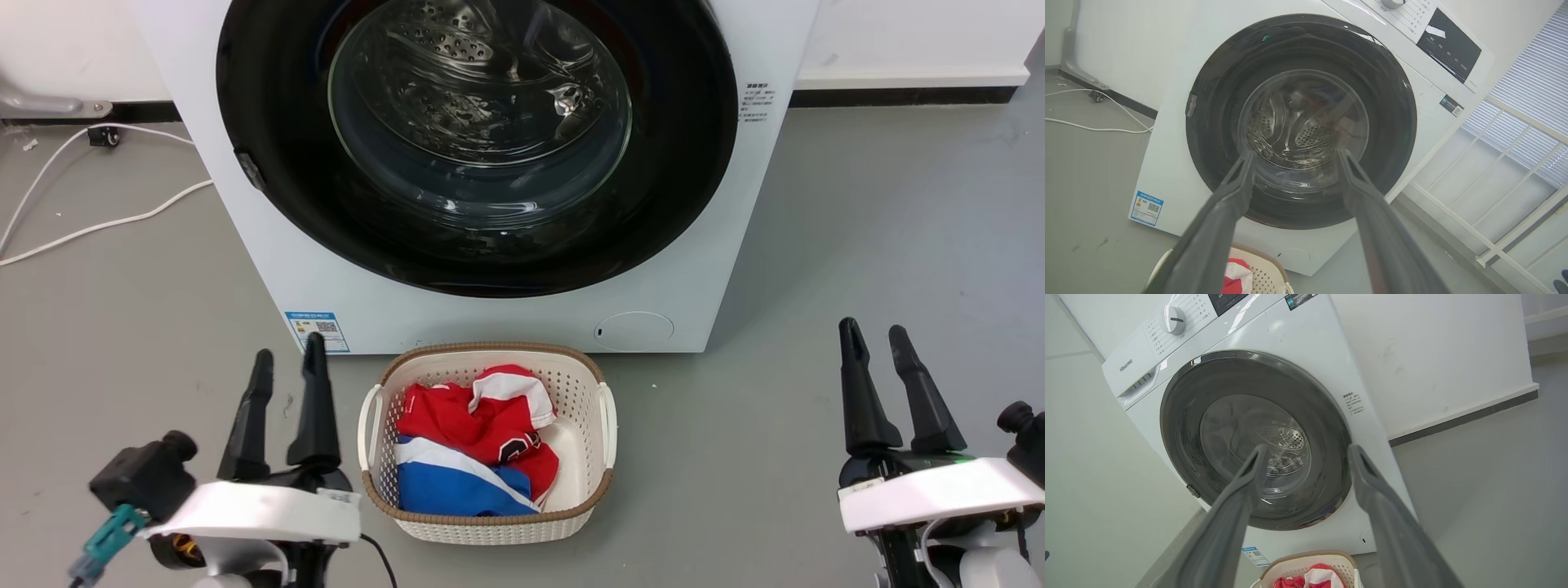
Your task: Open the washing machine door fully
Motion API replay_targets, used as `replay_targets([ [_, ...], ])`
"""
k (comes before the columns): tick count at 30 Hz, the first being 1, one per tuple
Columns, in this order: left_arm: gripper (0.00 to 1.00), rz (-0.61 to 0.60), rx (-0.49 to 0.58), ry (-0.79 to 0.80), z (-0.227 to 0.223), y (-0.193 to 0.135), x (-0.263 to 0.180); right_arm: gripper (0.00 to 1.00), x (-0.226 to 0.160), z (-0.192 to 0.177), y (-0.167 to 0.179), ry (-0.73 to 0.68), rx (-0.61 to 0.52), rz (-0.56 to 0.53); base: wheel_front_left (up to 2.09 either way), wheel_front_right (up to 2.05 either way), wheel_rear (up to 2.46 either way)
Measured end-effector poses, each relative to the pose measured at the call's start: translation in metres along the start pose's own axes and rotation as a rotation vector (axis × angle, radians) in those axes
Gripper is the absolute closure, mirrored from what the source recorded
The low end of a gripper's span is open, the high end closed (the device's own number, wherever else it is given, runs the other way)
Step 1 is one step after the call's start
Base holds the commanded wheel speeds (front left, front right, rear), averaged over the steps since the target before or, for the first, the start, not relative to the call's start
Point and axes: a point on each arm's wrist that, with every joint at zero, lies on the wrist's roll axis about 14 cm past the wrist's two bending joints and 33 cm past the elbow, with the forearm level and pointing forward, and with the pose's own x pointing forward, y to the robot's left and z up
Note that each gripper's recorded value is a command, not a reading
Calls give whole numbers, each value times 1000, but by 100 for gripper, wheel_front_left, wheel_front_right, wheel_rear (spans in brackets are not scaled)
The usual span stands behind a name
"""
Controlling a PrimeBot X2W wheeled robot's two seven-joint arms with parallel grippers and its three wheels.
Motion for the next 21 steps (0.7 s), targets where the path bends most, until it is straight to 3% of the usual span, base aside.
replay_targets([
  [21, 0, -104, 400, 64, -35, -37, -8, 0, -4, -4, 4, 2, -276, 37, 0, 0, 0],
])
